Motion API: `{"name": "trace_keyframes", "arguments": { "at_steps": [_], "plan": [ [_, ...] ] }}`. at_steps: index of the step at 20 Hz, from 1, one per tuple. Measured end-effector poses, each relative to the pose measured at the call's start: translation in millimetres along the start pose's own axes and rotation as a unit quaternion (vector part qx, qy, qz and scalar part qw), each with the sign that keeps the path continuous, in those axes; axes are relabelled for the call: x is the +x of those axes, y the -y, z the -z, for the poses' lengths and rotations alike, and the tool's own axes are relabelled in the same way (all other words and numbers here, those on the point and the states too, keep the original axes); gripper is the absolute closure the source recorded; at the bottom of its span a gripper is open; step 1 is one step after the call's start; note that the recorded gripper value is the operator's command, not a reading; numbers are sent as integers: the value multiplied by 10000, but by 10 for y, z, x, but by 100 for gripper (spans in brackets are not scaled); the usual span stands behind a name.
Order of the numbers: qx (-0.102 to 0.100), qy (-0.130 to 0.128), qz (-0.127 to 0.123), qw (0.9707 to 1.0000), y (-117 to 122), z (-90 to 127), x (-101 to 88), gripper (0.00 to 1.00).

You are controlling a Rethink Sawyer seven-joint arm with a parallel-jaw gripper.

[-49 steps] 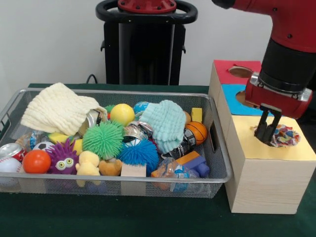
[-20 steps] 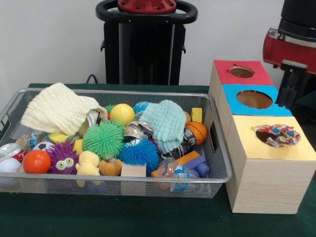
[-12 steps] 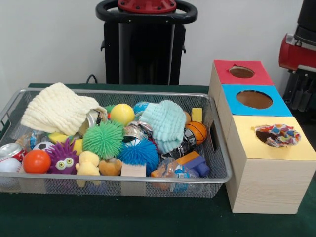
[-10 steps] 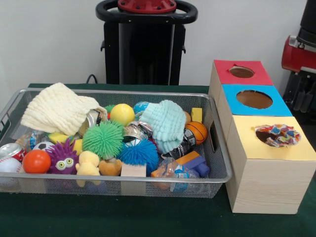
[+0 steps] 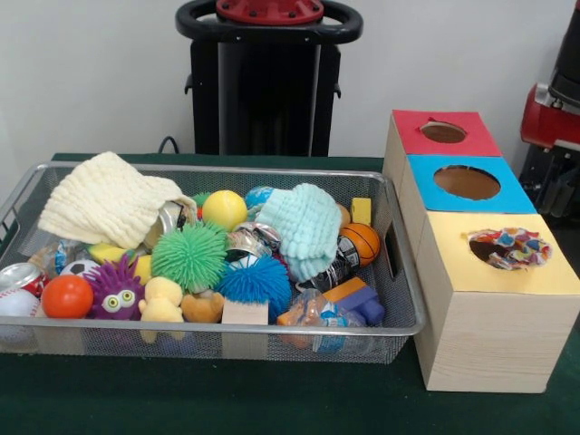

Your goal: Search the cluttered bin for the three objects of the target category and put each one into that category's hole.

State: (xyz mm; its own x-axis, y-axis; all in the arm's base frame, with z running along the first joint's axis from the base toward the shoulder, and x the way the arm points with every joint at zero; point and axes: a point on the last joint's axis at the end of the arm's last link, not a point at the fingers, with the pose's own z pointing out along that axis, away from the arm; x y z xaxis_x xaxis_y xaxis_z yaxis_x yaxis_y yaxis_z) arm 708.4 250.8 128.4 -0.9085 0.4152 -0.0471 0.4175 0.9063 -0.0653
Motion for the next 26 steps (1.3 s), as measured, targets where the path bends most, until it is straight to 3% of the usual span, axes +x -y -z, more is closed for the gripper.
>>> {"name": "trace_keyframes", "arguments": {
  "at_steps": [18, 26],
  "plan": [
    [23, 75, 8, 10000, -12, -11, -65, 100],
    [103, 31, 30, 9999, -13, -176, -58, 100]
  ]
}}
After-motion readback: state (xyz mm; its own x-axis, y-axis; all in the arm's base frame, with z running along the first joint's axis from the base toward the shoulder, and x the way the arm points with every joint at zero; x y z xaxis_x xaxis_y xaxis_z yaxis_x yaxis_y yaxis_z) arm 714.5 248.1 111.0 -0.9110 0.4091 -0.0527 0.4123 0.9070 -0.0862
